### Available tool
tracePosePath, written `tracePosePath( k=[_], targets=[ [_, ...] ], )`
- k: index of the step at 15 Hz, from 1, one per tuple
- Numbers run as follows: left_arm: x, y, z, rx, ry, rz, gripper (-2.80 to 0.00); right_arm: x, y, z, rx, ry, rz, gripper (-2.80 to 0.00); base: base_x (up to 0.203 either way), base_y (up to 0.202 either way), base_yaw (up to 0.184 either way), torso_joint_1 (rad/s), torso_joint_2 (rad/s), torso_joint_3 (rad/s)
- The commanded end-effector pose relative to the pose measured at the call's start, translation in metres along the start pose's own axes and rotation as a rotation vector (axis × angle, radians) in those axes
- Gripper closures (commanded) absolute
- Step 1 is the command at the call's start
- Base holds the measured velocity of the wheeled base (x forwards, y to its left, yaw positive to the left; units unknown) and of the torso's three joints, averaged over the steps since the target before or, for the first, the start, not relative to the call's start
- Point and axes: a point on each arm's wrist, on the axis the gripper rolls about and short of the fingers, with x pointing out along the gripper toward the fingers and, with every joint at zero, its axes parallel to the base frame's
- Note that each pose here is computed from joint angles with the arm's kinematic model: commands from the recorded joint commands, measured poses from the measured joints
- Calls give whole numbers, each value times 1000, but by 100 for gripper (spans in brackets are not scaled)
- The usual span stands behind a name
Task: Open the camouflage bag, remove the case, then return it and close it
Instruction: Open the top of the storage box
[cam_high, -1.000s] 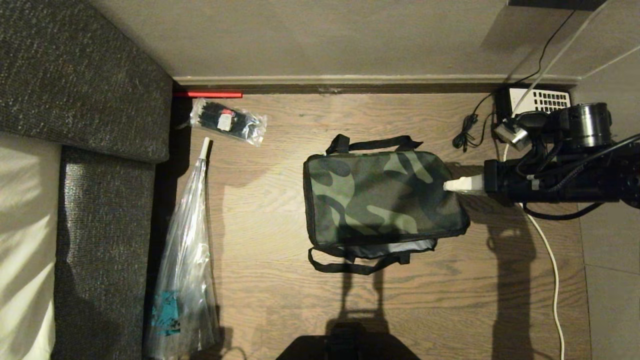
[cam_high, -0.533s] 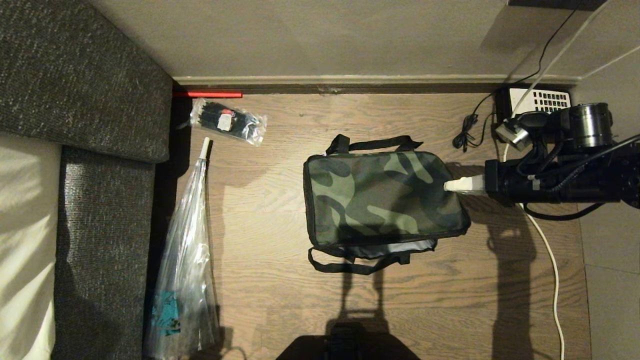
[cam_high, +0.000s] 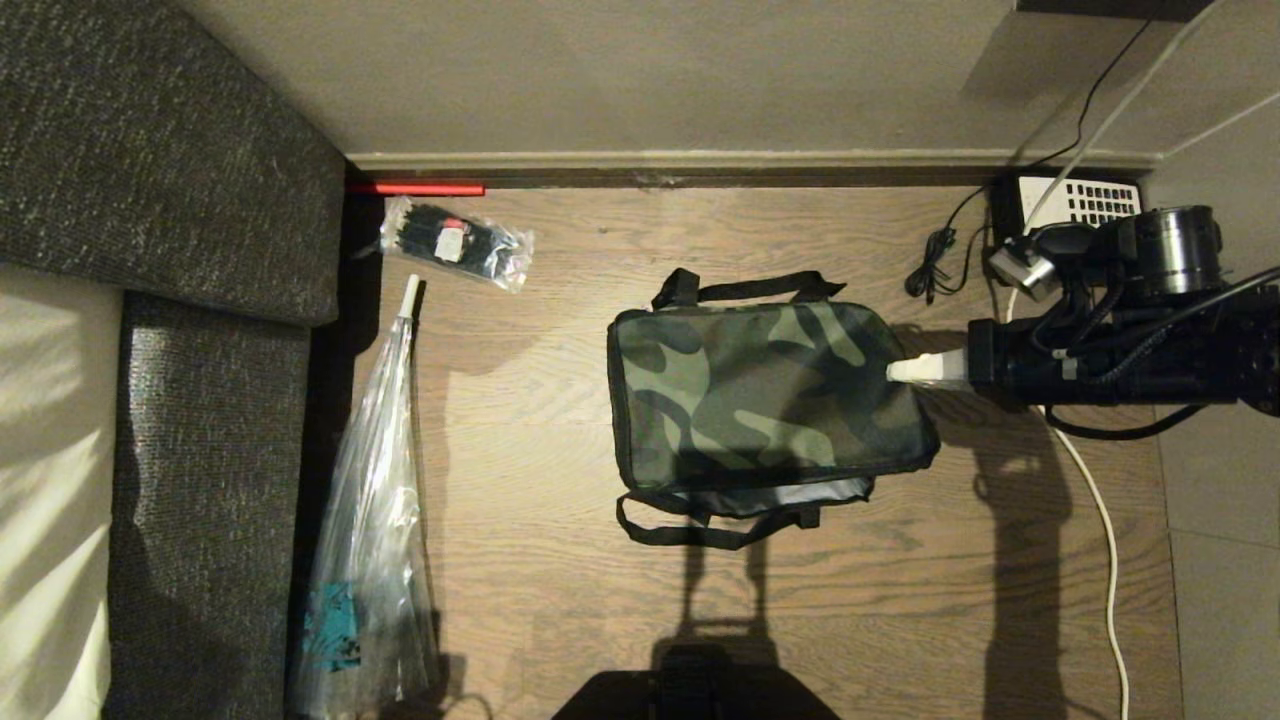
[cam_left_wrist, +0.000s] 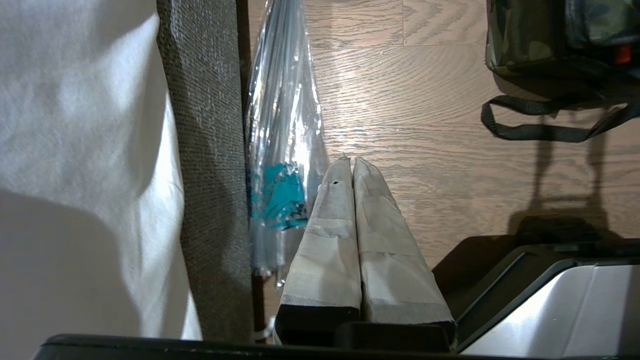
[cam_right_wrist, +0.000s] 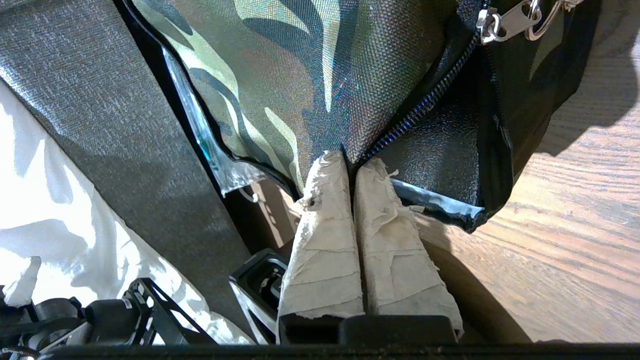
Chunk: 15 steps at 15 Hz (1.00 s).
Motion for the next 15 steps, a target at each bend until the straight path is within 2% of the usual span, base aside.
tracePosePath(
  k=[1,5,9,10,12,15],
  targets=[
    [0,0,0,3,2,-1,0,1,0,0,2,2,4,0,0,0,0,0,0,0],
    [0,0,0,-5,1,1,0,0,0,1,-1,-2,5,0,0,0,0,0,0,0],
    [-1,1,8,1,41,-3,0,1,0,1,1,1,4,0,0,0,0,0,0,0],
    [1,2,18,-2,66,-3,0,1,0,0,2,2,4,0,0,0,0,0,0,0],
    [17,5,48,-30,171,0,0,1,-1,0,3,3,3,0,0,0,0,0,0,0],
    [73,13,102,-120,348,5,0,1,-1,0,3,3,3,0,0,0,0,0,0,0]
  ],
)
